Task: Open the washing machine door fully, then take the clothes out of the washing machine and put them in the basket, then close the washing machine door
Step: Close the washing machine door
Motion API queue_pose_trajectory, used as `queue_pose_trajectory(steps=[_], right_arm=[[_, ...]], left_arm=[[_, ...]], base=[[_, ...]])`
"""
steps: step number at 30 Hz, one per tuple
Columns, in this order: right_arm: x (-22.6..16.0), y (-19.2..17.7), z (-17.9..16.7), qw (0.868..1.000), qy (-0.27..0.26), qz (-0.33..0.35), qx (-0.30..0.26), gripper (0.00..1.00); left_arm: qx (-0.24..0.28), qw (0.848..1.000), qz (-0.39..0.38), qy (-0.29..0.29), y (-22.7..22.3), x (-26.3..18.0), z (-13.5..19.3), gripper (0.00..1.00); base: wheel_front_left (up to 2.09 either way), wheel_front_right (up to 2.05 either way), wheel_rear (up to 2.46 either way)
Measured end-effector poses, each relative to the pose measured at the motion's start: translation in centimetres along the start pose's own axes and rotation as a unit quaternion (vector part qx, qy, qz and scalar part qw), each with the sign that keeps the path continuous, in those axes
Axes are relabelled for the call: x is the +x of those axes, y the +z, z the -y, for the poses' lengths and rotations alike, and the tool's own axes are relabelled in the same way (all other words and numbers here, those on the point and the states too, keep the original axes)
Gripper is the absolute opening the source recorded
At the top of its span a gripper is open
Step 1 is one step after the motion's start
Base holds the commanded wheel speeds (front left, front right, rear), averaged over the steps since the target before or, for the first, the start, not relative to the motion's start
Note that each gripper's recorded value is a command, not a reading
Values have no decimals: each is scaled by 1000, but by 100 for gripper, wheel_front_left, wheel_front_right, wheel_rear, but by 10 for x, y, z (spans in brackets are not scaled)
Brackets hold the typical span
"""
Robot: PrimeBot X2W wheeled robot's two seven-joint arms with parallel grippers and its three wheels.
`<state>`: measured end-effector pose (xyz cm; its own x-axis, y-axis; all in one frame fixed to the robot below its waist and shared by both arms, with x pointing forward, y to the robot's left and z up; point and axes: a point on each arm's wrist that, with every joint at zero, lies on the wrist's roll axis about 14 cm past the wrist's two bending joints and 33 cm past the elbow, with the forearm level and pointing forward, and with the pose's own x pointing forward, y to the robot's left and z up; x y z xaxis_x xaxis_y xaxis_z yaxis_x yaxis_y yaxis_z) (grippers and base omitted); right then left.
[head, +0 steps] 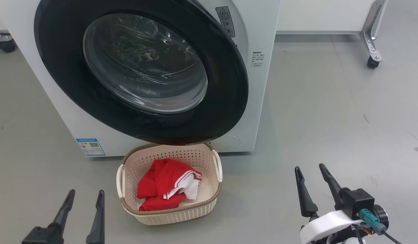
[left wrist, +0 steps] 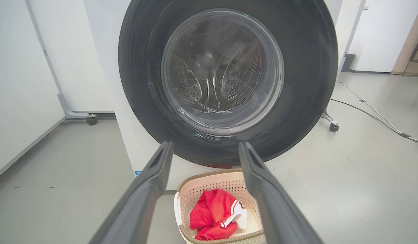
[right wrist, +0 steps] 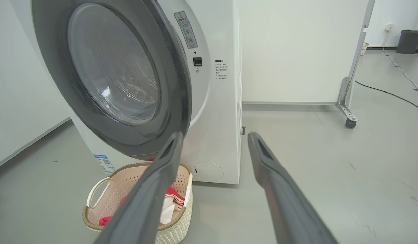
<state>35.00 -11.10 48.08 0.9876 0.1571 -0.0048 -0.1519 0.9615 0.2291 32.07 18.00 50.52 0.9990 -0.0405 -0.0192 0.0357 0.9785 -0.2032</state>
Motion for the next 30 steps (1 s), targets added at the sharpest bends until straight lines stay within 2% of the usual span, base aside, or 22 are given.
queue_pose_trajectory(steps=[29,30], right_arm=[[-4,-3,2,1000,-4,-5,2,100],[-4,-3,2,1000,-4,-5,2,46]], left_arm=[[3,1000,-12,20,-9,-1,0,100],[3,1000,-12,20,-9,-1,1,100]], base=[[0,0,0],[0,0,0]])
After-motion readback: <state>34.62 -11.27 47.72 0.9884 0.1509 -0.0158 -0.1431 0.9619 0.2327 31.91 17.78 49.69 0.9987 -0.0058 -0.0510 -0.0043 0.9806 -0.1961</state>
